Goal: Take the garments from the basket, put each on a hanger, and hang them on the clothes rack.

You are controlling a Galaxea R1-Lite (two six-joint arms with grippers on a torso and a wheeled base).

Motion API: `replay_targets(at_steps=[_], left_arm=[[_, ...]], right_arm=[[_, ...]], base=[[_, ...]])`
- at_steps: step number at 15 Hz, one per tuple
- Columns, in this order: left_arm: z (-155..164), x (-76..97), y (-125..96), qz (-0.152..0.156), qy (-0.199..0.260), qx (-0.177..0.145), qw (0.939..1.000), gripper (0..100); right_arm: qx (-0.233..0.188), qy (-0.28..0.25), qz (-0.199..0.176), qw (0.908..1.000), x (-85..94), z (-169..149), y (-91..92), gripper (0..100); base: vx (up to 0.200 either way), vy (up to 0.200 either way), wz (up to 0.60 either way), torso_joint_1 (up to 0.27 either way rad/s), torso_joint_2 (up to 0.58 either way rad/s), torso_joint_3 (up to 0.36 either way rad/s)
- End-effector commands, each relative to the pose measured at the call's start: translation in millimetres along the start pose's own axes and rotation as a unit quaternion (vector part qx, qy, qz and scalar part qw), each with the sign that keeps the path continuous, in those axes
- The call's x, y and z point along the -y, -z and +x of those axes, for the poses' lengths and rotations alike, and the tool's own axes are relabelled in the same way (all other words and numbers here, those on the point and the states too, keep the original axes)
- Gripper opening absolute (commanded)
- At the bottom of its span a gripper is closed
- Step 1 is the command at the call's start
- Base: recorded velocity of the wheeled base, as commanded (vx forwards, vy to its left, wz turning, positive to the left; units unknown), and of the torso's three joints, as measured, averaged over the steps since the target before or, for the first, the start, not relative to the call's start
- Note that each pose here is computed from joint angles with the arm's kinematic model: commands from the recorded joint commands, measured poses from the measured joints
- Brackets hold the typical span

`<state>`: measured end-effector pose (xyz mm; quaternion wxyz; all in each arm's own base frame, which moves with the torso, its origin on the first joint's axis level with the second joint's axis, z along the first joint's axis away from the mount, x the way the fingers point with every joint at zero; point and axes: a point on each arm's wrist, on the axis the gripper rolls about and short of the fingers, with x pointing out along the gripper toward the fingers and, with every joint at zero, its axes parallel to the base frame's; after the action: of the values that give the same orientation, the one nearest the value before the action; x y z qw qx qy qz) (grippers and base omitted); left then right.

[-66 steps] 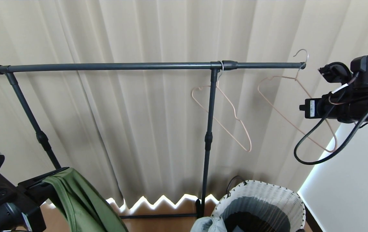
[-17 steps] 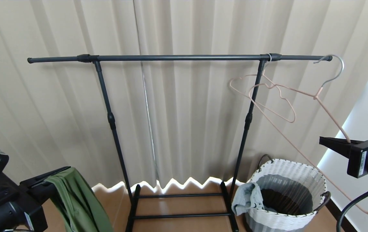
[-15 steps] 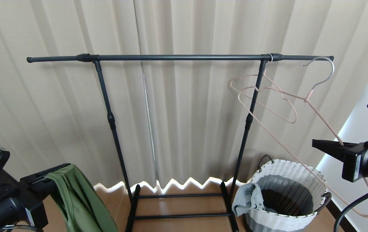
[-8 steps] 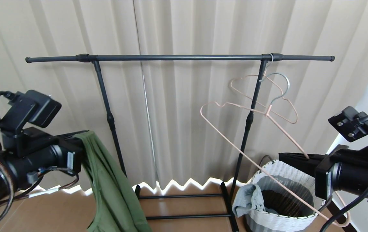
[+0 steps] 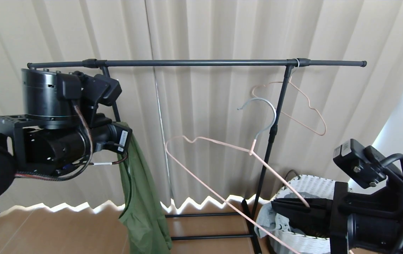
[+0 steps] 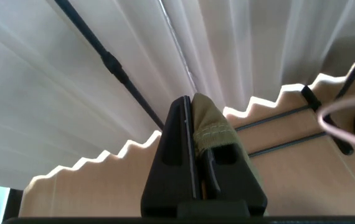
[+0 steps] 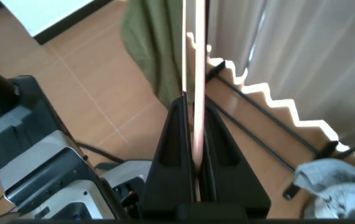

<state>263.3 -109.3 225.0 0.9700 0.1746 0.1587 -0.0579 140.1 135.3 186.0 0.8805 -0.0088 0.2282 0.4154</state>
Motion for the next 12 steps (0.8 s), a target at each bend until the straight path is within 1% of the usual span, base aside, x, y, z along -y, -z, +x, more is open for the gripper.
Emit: replay_targets(at_steps=[1,2,3,7,11,12], left_arm=[[27,9.4,-1,0.001,-0.003,-0.016,0.9999,0],[30,10.4,-2,0.0,-0.003,-0.016,0.9999,0],[32,9.8,-9,-0.005,-0.005,-0.006,1.0,0],[31,11.2,-21,-0.022,-0.003,0.014,0.9997,0],[30,14.9,-22,-0.024,0.002,0.016,0.9996,0],[29,15.0,-22,-0.025,0.002,0.016,0.9996,0]], right_arm=[[0.005,-0.023,-0.007,0.9997,-5.7,2,-0.4,0],[0.009,-0.031,-0.009,0.9994,-6.8,3,-0.7,0],[0.012,-0.04,-0.012,0.9991,-8.0,11,0.3,0],[0.018,-0.047,-0.017,0.9986,-9.6,26,-2.1,0],[0.02,-0.05,-0.019,0.9983,-10.3,37,-4.9,0],[0.019,-0.045,-0.016,0.9987,-8.1,44,-8.4,0]], base=[[0.0,0.0,0.0,0.0,0.0,0.0],[0.0,0.0,0.0,0.0,0.0,0.0],[0.0,0.0,0.0,0.0,0.0,0.0],[0.0,0.0,0.0,0.0,0.0,0.0],[0.0,0.0,0.0,0.0,0.0,0.0],[0.0,0.0,0.0,0.0,0.0,0.0]])
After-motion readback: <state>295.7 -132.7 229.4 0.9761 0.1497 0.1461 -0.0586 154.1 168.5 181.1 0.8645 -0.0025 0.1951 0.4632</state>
